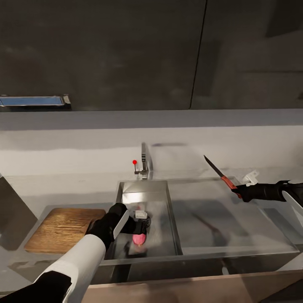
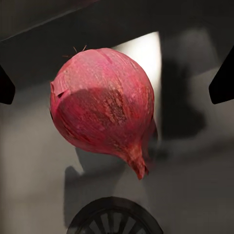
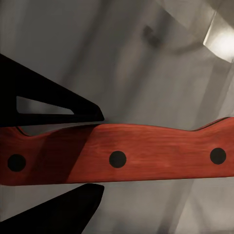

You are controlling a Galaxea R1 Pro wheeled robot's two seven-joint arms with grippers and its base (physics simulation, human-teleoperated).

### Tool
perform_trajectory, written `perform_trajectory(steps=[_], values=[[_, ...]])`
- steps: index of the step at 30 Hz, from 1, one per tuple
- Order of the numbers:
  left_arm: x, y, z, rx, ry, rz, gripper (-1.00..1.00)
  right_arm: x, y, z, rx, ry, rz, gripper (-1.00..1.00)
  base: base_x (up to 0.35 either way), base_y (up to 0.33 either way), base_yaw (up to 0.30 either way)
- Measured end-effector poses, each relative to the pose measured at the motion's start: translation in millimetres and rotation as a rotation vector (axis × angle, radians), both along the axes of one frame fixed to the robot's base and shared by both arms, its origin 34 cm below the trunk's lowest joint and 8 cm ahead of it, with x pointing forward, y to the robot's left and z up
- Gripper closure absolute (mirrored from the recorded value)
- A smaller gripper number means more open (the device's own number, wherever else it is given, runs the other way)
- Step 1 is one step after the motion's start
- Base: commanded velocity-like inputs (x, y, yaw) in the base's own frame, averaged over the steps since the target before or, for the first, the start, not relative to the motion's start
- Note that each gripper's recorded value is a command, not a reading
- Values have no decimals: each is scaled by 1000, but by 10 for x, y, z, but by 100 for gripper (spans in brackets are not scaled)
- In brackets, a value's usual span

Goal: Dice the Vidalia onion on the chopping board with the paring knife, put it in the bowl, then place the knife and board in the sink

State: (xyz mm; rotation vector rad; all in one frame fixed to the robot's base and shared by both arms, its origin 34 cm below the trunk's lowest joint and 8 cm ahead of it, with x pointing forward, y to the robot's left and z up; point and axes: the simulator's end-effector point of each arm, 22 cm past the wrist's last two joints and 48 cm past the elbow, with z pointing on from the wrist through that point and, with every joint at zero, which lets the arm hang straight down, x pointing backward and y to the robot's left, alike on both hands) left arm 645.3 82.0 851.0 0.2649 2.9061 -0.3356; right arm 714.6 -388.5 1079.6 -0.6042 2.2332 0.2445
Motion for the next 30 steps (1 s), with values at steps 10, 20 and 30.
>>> perform_trajectory(steps=[10, 20, 30], values=[[12, 27, -2, 11, 0, 3, -100, 0, 0, 0, 0, 0, 0, 100, 0, 0, -1], [117, 49, 69, 21, -19, 5, -100, 2, 0, -14, 0, 2, 0, 100, 0, 0, 0], [101, 49, 11, 21, -8, 5, -100, 10, -2, -81, 0, 13, 0, 100, 0, 0, 0]])
